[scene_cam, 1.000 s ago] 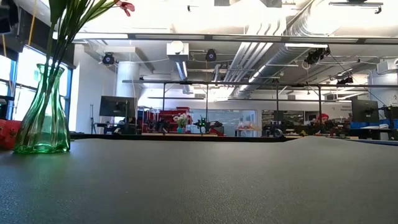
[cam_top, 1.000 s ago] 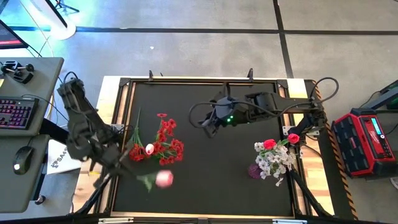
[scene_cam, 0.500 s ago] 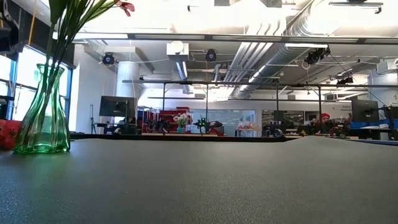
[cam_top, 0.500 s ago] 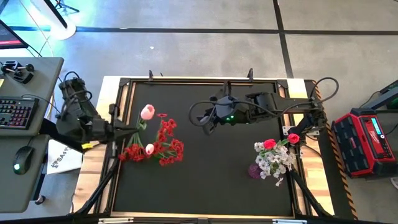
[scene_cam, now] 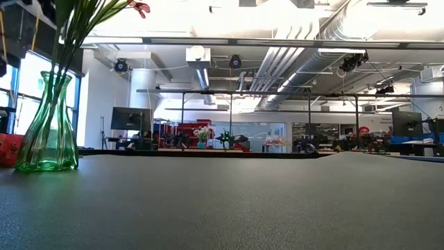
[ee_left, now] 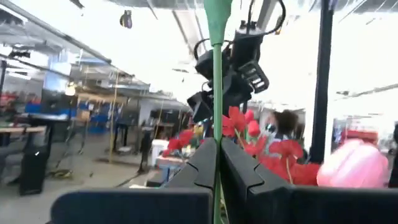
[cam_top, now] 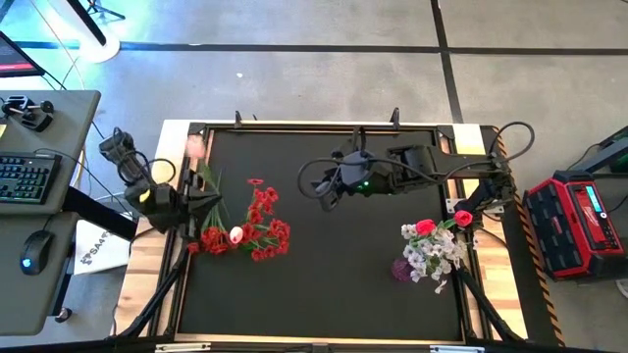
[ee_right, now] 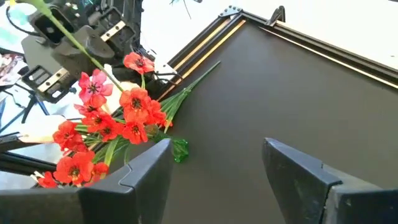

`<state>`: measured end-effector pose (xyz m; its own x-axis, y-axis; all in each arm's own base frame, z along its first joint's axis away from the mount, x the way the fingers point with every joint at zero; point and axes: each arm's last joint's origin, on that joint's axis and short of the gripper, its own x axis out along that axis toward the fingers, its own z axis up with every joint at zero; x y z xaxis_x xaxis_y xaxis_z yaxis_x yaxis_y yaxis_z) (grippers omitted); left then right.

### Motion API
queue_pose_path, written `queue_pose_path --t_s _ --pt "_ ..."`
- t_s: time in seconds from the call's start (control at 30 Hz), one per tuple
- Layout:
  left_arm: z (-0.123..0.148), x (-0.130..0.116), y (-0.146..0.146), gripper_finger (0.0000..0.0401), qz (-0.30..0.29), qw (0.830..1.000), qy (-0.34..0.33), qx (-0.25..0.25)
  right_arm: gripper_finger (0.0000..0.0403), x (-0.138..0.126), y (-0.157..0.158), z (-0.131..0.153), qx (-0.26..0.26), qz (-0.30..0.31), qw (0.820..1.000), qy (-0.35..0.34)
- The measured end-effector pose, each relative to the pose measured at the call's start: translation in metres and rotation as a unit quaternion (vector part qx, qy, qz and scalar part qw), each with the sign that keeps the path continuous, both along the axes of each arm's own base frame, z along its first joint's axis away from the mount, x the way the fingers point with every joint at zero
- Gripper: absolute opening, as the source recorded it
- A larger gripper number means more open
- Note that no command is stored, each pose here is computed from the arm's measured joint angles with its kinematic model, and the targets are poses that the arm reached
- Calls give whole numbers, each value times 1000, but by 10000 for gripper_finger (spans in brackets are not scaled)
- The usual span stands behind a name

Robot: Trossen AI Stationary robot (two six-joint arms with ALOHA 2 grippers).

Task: Sort flowers into vase by color
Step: Put the pink flower into the green vase

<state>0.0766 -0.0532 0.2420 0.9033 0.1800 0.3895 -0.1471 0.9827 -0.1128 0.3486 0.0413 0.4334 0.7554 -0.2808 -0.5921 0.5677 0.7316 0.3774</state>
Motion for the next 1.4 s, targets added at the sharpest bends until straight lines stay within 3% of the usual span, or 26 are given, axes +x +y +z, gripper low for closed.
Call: queue_pose_path --t_s 0.2,0.5,0.7,0.87,0.97,1.07,1.17,1.27,1.4 --pt "-27 6 -6 0 -23 998 35 42 236 -1 0 -1 2 3 1000 7" --pt "-31 13 -8 0 -43 998 40 12 236 1 -14 -2 25 8 1000 11" --pt "-38 18 -12 0 -42 997 64 24 236 1 -18 -2 24 21 999 19" --pt "-39 20 -13 0 -43 997 65 13 236 7 -17 1 -8 81 997 2" --pt "-38 20 -12 0 -33 997 66 6 236 27 -11 8 -38 166 982 -75" --pt "-37 19 -11 0 -31 998 63 6 236 50 -6 13 -72 239 954 -167" --pt "-37 19 -11 0 -31 998 63 5 236 69 -3 11 -115 265 932 -220" --pt "-37 19 -11 0 -31 998 63 5 236 86 -7 1 -149 267 922 -236" --pt "-39 20 -11 0 -22 997 70 5 236 102 -14 -10 -148 275 914 -259"
